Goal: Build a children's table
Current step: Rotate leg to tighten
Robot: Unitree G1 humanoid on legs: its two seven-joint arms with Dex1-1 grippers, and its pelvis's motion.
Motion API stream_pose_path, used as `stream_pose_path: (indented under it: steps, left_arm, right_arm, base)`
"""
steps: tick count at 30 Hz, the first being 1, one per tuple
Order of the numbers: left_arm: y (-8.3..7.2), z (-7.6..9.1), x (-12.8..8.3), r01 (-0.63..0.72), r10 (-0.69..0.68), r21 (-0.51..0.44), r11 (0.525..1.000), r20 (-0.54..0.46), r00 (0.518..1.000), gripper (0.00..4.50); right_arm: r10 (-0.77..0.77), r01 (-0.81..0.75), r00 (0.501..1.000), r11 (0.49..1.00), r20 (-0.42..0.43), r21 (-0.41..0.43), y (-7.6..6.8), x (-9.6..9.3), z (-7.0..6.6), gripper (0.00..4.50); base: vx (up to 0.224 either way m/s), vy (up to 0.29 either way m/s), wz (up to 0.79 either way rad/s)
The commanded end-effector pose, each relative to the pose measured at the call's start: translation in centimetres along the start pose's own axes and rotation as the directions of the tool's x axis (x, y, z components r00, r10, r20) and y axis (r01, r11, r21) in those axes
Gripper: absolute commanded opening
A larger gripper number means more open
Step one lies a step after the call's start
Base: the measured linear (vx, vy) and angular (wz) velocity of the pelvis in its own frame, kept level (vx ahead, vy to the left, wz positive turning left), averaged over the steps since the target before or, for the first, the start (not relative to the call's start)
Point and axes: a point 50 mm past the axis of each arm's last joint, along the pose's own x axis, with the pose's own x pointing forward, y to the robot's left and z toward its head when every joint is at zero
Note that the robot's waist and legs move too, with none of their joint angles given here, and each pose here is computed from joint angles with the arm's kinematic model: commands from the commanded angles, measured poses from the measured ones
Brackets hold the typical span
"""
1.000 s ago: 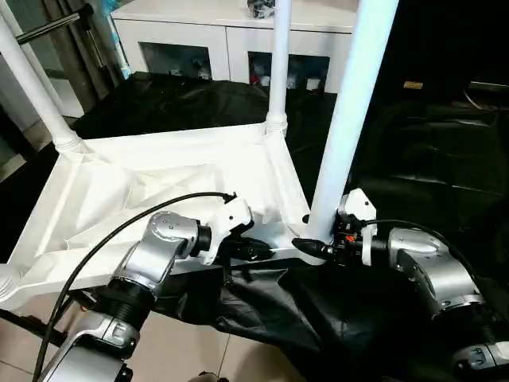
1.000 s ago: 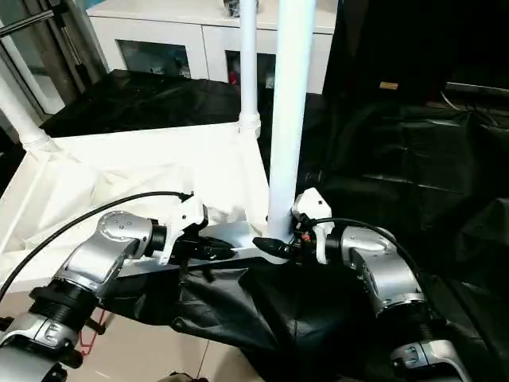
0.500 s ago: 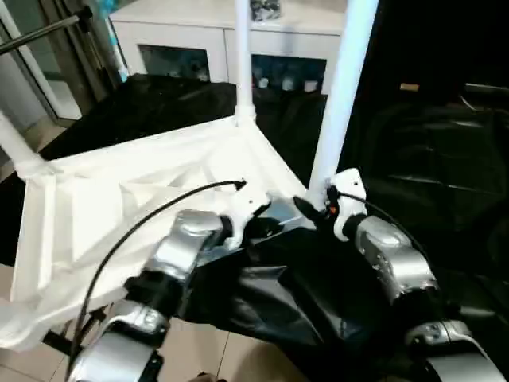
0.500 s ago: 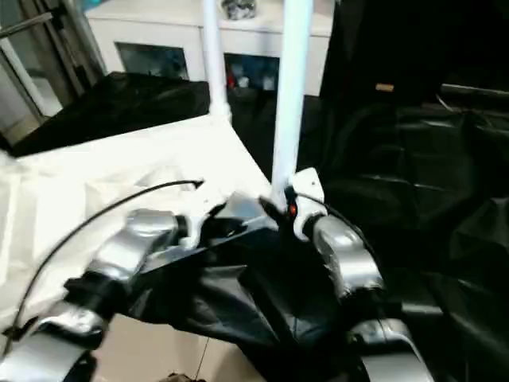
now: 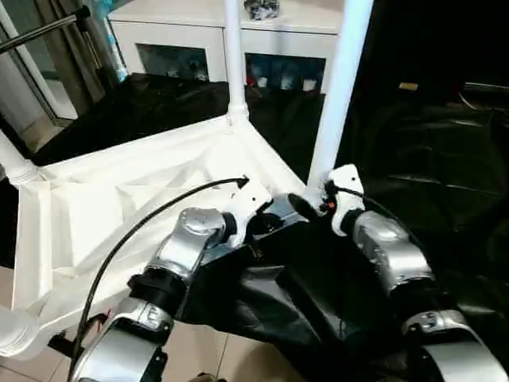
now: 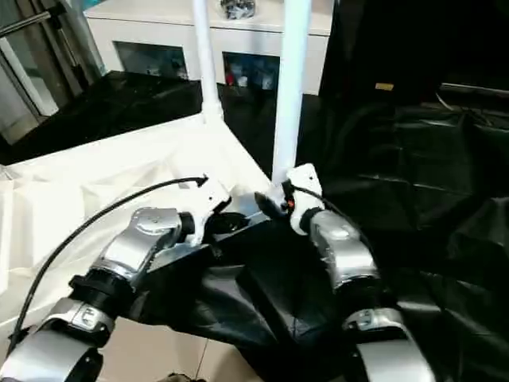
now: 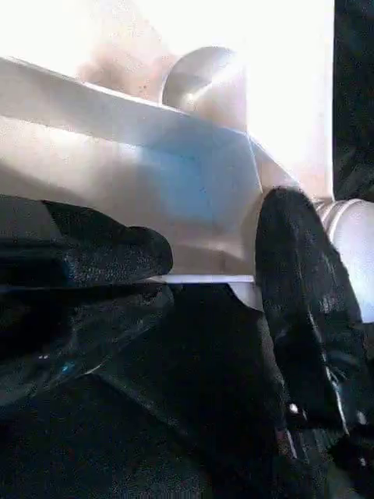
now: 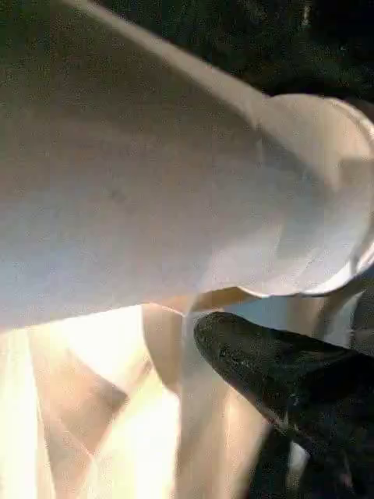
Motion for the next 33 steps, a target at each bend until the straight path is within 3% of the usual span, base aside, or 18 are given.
stream_pose_path:
  steps: [1, 11, 16, 18, 30, 33]
  left_arm:
    - [-1.4, 1.2, 0.3, 0.141, -0.145, 0.046, 0.989, 0.080, 0.986, 0.00]
    - [-1.7, 0.0, -1.7, 0.330, -0.331, 0.086, 0.940, -0.006, 0.944, 0.00]
    - [-1.6, -0.4, -2.3, 0.374, -0.372, 0.090, 0.923, -0.039, 0.927, 0.00]
    - [-1.6, -0.4, -2.4, 0.384, -0.381, 0.092, 0.919, -0.046, 0.923, 0.00]
    - [-1.7, -0.3, -2.4, 0.386, -0.384, 0.095, 0.918, -0.039, 0.923, 0.00]
    - [-1.6, -0.2, -2.1, 0.328, -0.329, 0.071, 0.942, -0.004, 0.944, 0.00]
  right_arm:
    - [0.264, -0.265, 0.964, 0.964, -0.028, -0.029, 2.5, 0.1, -0.2, 3.85]
    - [0.513, -0.521, 0.851, 0.852, -0.111, -0.054, 1.9, -3.9, -0.2, 3.85]
    - [0.562, -0.575, 0.811, 0.817, -0.160, -0.047, 2.1, -4.8, -0.5, 3.85]
    - [0.567, -0.581, 0.806, 0.812, -0.170, -0.046, 2.2, -4.9, -0.6, 3.85]
    - [0.576, -0.591, 0.797, 0.805, -0.183, -0.043, 2.9, -4.7, -0.8, 2.88]
    - [0.525, -0.536, 0.837, 0.843, -0.154, -0.043, 3.2, -4.1, -1.2, 2.79]
  base:
    - [0.000, 0.000, 0.00]
    - [0.000, 0.000, 0.00]
    - [0.000, 0.000, 0.00]
    - [0.000, 0.000, 0.00]
    - [0.000, 0.000, 0.00]
    - [0.000, 0.000, 0.00]
